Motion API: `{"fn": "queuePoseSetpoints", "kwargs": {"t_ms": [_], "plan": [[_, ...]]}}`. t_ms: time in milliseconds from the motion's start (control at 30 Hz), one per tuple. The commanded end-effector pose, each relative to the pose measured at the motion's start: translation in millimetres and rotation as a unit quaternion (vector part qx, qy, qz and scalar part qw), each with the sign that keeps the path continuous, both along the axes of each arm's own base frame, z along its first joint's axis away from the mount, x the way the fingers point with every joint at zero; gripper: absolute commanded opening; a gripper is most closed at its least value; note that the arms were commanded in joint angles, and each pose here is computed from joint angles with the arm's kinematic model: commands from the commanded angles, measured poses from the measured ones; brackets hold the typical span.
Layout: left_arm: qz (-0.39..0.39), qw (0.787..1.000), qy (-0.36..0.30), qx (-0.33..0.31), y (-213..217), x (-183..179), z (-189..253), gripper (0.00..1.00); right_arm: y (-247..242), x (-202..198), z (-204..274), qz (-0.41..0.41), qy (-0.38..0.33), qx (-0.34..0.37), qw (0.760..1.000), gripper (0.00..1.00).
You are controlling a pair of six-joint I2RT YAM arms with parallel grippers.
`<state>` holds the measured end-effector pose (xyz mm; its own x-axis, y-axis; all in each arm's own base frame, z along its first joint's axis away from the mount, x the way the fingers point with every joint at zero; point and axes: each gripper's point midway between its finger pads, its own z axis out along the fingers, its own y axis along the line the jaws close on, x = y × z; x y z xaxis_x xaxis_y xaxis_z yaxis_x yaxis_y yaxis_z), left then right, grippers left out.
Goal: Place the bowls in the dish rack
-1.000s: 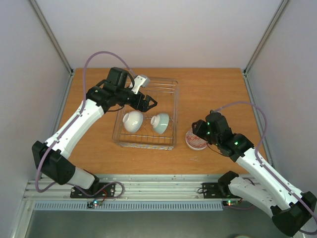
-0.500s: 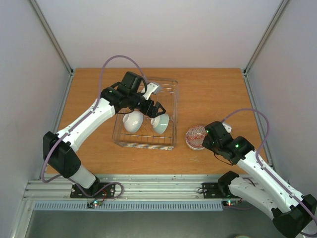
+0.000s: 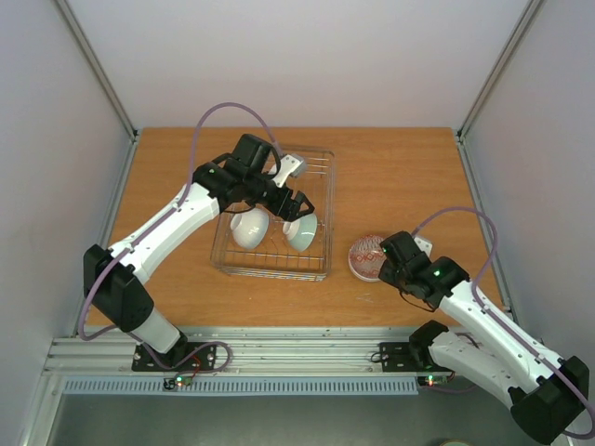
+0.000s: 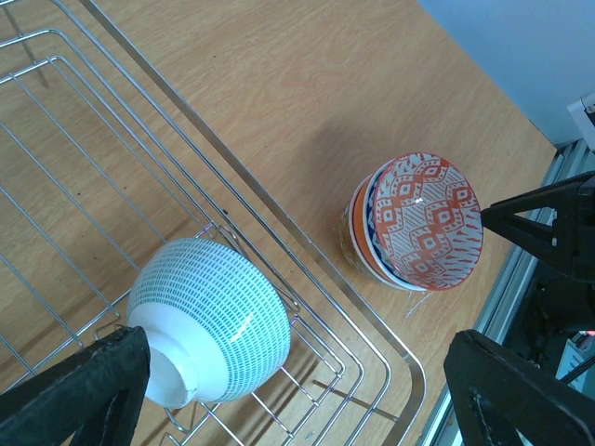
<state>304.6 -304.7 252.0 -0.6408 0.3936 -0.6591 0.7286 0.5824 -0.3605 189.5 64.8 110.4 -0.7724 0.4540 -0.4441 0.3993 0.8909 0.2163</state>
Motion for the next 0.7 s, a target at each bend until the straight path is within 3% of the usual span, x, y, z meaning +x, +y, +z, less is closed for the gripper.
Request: {"fn": "queuePoseSetpoints", "kwargs": {"t_ms": [0,667], "plan": [[-0.002,1.0,-0.023,-0.006,-2.6,3.7,10.1,0.87,2.3,6.8,-0.2,-0.002,-0.012,0.002,1.0,0.19],[0.0,1.0,-0.03,-0.008,0.4,1.7,12.8,0.87,4.6,12.7,-2.3,0.003,-0.021,0.0,1.0,0.2]]}}
